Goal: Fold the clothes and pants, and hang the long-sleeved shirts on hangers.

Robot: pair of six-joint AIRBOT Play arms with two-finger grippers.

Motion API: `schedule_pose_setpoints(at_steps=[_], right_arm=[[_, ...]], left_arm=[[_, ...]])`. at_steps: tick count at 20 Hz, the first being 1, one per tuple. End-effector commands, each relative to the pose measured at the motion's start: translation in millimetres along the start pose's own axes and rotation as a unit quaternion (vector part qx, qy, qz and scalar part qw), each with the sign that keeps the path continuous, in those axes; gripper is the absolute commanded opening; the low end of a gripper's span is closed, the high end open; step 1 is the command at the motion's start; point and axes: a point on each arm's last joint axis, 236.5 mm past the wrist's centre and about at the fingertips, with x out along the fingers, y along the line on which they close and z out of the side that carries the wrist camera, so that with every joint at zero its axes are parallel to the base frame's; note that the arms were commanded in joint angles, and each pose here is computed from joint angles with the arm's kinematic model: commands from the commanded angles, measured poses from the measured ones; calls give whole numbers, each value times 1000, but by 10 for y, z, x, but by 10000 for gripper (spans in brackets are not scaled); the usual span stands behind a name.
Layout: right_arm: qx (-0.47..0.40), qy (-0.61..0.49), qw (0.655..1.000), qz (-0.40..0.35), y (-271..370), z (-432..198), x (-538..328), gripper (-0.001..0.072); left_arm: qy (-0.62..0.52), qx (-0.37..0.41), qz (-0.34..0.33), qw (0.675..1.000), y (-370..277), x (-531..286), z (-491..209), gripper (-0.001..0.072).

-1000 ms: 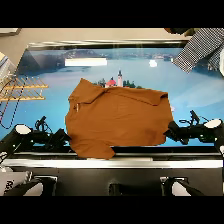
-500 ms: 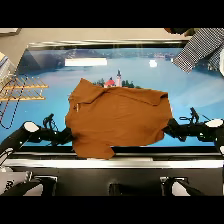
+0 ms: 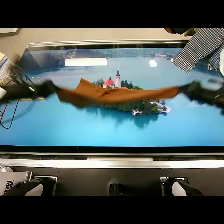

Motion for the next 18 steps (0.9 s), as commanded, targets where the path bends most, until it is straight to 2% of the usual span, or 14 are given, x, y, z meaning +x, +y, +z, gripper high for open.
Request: schedule_pose_setpoints(at_steps=[1, 3, 6, 11, 14, 16, 18], right_arm=[[-135, -108, 985, 30, 1127, 608, -776, 30], [-188, -179, 965, 26, 1675, 717, -1295, 30], [-231, -298, 926, 9, 2266, 688, -2064, 30], [-229, -393, 890, -30, 2511, 533, -2726, 31], [-209, -364, 907, -30, 2389, 540, -2561, 31], [-186, -306, 933, -36, 2148, 554, -2242, 31], [-124, -213, 968, -45, 1709, 527, -1753, 31]], left_arm=[[-191, 79, 29, 978, -560, -1293, 1012, 21], [-274, 105, 30, 956, -847, -2064, 1164, 22], [-356, 95, 20, 930, -1079, -2981, 1008, 22], [-432, 113, 60, 893, -1062, -3891, 671, 22], [-440, 110, 100, 886, -911, -3980, 661, 22], [-399, 92, 121, 904, -714, -3661, 682, 22], [-323, 59, 146, 933, -419, -3114, 663, 21]])
